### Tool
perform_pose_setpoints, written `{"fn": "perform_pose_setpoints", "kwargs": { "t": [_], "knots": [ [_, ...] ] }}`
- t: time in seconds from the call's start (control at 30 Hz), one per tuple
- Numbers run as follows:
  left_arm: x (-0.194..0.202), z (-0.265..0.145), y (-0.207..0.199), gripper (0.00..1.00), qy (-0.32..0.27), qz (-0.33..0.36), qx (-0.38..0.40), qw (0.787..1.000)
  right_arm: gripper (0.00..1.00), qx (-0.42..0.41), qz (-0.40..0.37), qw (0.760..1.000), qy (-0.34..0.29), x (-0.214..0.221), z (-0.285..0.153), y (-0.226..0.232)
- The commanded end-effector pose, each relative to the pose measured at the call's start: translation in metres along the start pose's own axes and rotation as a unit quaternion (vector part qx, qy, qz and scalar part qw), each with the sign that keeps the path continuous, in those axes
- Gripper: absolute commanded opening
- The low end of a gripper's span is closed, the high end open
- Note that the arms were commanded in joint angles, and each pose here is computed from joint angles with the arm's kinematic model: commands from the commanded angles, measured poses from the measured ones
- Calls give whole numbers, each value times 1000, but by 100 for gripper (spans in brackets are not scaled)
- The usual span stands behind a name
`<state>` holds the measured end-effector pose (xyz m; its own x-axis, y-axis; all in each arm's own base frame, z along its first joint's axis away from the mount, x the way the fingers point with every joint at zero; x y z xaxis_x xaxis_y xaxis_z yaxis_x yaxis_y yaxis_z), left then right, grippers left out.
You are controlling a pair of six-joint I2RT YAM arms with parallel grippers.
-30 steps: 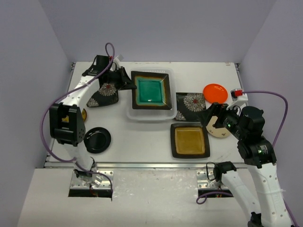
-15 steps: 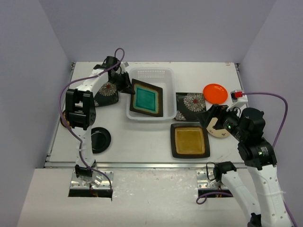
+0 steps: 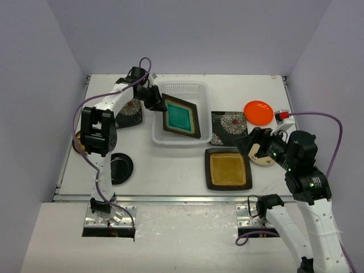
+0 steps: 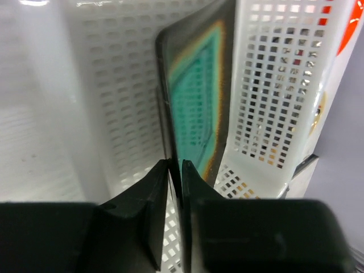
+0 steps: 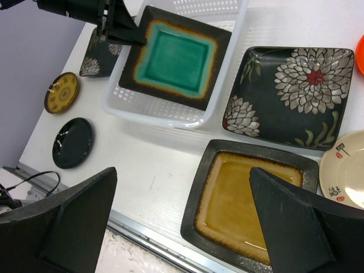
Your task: Place the plates into the plastic bin on the countertop
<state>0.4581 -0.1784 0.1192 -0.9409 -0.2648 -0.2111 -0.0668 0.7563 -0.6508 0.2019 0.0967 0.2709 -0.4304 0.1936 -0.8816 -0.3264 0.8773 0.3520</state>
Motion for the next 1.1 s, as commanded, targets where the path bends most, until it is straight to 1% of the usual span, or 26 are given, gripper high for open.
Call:
{"fn": "perform_pose_setpoints", "kwargs": {
  "t": [0.0,0.03,0.1,0.17,0.2,0.23,0.27,0.3,0.33,0.47,0.5,0.57,0.63,0.7,0.77,0.8,0.87,0.97,1.03,1.07],
  "knots": [
    [-19,-20,-69,21,-33,53,83,995,99,-15,-8,1000,-19,-10,-3,6],
    [-17,-20,-69,25,-31,52,81,995,99,-16,-8,1000,-19,-10,-3,7],
    [-15,-20,-79,28,-25,65,83,994,99,-18,-6,1000,-15,-9,-1,7],
    [-13,-19,-84,45,-18,75,67,995,99,-30,-6,999,-11,-7,-1,11],
    [-17,-24,-82,55,-27,79,50,995,99,-39,-6,999,-9,-7,-1,14],
    [-22,-27,-83,57,-38,82,41,995,99,-47,-7,999,-8,-7,-2,16],
    [-24,-33,-84,83,-47,85,34,995,99,-53,-7,999,-7,-7,-2,18],
    [-25,-38,-86,98,-54,87,28,994,99,-58,-7,998,-6,-7,-2,20],
    [-27,-44,-87,100,-64,88,23,994,99,-66,-8,998,-5,-7,-3,23],
    [-40,-79,-95,100,-125,95,-14,987,99,-69,-11,998,-6,-8,-3,24],
    [-43,-93,-98,100,-145,97,-23,984,99,-69,-12,997,-6,-8,-3,24],
    [-51,-122,-98,100,-200,95,-55,974,99,-71,-14,997,-5,-7,-3,24],
    [-51,-159,-105,100,-261,95,-58,959,99,-75,-15,997,-5,-5,-4,25],
    [-48,-167,-92,100,-293,80,-64,951,99,-78,-16,997,-5,-4,-4,25],
    [-39,-200,-86,100,-343,59,-55,936,99,-80,-17,997,-3,0,-3,25],
    [-37,-207,-75,100,-358,42,-55,931,99,-78,-16,997,-1,1,-2,24],
    [-34,-215,-42,100,-378,-7,-66,924,99,-76,-14,997,3,5,-1,22],
    [-30,-208,3,100,-363,-72,-67,927,99,-75,-14,997,6,8,1,20],
    [-34,-207,27,100,-351,-85,-82,929,99,-77,-18,997,5,8,0,21],
    [-35,-205,32,100,-344,-75,-94,931,99,-78,-19,997,4,8,0,21]
  ]
}}
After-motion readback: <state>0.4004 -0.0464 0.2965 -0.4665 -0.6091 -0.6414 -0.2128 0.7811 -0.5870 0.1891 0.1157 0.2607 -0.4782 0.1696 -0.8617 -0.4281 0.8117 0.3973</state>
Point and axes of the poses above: each gripper's point midway between its finger pads, its own z axis out along the fingers, its own y axis along the line the jaws close on, x = y × z, the point moved 1 cm from there along -z, back along the fingers, and after that the axes turned 3 degrees about -z, right-handed, at the moved point
